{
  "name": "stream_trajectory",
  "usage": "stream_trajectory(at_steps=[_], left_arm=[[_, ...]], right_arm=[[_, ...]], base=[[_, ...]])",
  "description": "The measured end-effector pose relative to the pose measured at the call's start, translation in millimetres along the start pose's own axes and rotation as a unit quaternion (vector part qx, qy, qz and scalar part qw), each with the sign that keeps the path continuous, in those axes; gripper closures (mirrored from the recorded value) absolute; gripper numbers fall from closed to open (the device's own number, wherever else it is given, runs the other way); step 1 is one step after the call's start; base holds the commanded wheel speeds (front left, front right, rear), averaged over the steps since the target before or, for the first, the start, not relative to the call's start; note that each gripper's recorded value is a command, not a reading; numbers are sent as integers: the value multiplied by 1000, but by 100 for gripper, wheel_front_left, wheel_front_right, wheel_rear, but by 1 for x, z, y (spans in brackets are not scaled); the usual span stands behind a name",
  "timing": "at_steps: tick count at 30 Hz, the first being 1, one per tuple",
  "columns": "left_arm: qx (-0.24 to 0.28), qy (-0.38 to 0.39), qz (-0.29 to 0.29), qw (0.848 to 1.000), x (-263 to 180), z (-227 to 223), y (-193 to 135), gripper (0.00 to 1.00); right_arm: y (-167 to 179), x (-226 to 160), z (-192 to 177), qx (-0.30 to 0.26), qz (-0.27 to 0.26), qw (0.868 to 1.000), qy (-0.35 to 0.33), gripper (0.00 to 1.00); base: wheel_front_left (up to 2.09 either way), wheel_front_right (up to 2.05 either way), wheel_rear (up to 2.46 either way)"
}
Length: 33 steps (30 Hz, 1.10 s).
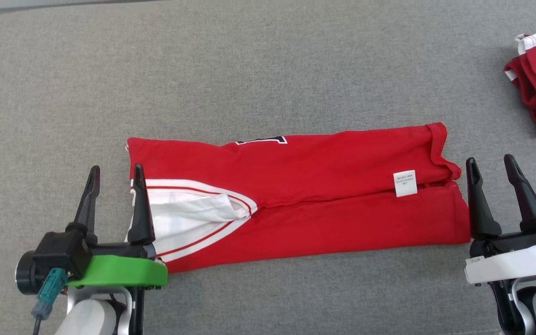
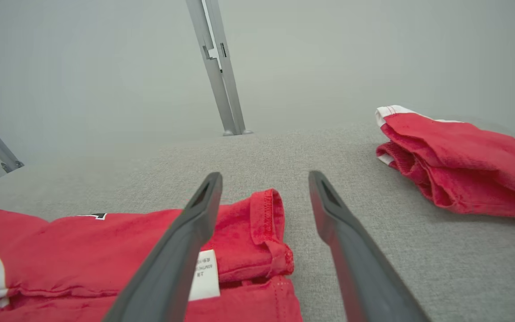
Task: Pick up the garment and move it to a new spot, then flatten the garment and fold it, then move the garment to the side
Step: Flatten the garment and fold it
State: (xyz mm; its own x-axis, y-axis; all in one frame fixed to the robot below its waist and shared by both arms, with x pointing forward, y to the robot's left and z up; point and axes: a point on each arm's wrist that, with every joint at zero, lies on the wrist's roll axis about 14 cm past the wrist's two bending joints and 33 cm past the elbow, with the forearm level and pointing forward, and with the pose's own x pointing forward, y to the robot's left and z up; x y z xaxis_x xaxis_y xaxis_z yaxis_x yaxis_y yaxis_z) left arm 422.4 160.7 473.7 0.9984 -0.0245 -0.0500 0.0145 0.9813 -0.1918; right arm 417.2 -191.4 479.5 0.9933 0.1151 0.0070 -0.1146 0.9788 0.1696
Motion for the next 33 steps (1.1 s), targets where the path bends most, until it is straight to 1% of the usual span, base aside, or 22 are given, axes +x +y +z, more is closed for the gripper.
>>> stream_trajectory(at_steps=[3,9,17,25,29,33], left_arm=[[14,-17,-8,1000,-5,10,-4,0],[27,-31,-14,999,-22,21,-9,0],[40,-41,-13,998,-26,27,-6,0],[41,-44,-12,998,-25,28,-5,0],[40,-50,-18,998,-19,30,-9,0],[29,-54,-27,998,-8,30,-16,0]], right_arm=[[6,-7,10,-12,4,1000,-3,0],[13,-27,25,-19,3,1000,-4,0],[17,-33,34,-16,3,1000,-10,0],[15,-32,26,-12,-2,1000,4,0],[10,-26,12,-8,-5,1000,26,0],[1,-10,-9,-4,-8,999,52,0]], base=[[0,0,0],[0,0,0],[0,0,0],[0,0,0],[0,0,0],[0,0,0]])
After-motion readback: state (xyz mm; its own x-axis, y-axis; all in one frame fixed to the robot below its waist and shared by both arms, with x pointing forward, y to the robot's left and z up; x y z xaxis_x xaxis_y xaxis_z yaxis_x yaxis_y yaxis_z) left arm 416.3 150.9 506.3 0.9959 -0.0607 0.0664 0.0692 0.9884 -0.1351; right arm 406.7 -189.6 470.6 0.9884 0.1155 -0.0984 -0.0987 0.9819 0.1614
